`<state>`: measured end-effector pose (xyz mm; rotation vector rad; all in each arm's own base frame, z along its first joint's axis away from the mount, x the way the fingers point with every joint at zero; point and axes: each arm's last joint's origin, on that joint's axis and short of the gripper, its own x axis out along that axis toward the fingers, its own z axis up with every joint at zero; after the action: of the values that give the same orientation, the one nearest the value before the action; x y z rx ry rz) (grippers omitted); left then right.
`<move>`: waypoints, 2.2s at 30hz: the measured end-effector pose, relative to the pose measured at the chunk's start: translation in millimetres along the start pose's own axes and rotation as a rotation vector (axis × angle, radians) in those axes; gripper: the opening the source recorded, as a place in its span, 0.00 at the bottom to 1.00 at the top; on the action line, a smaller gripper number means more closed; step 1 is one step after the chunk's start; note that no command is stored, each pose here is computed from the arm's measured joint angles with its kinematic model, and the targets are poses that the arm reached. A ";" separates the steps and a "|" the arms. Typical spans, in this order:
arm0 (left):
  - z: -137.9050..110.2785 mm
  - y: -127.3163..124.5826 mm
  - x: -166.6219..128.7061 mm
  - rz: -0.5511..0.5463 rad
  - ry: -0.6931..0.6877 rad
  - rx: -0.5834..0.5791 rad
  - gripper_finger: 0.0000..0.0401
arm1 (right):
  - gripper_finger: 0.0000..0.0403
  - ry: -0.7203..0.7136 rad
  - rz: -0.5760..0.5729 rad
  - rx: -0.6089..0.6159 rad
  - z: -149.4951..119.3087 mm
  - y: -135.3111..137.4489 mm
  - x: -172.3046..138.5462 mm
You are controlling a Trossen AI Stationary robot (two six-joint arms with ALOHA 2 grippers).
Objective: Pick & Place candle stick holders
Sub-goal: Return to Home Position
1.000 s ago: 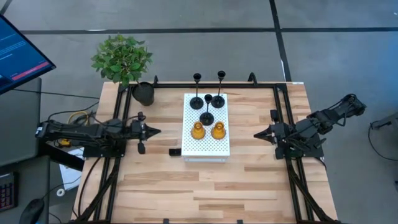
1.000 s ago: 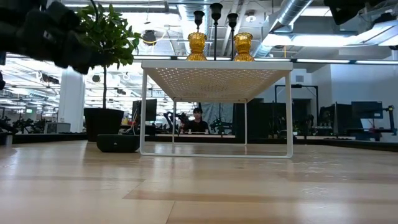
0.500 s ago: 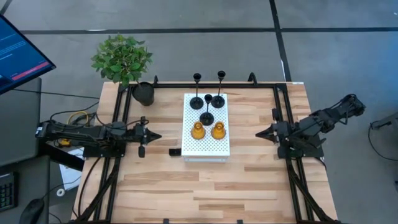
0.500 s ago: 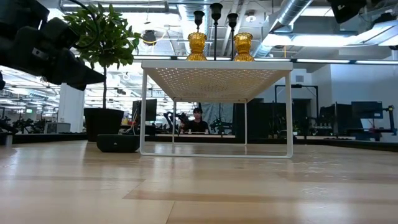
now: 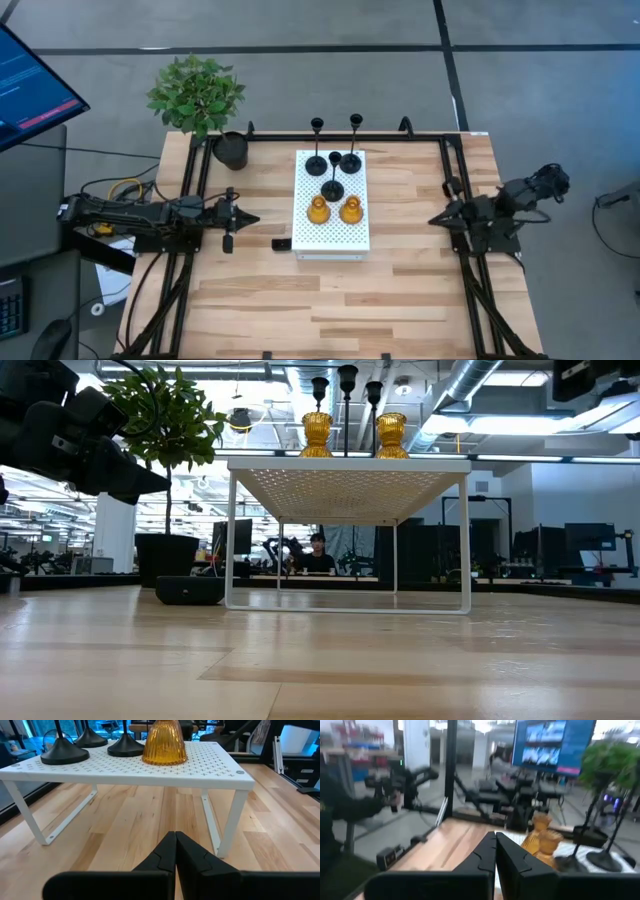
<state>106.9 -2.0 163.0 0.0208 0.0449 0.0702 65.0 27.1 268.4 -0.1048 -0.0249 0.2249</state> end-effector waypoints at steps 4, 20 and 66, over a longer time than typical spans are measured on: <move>0.0 0.0 0.0 0.000 0.000 0.000 0.01 | 0.00 -0.095 0.008 0.005 -3.1 -3.8 -16.2; 0.4 -1.0 0.5 -0.025 -0.001 0.000 0.01 | 0.00 -0.100 0.119 0.042 -43.0 10.5 6.9; 0.6 -2.1 0.4 -0.066 -0.001 -0.022 0.02 | 0.00 0.046 0.125 0.233 -96.0 20.7 22.2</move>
<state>107.5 -4.1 163.5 -0.0031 0.0440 0.0049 85.5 42.5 171.1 0.1207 0.0535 0.3487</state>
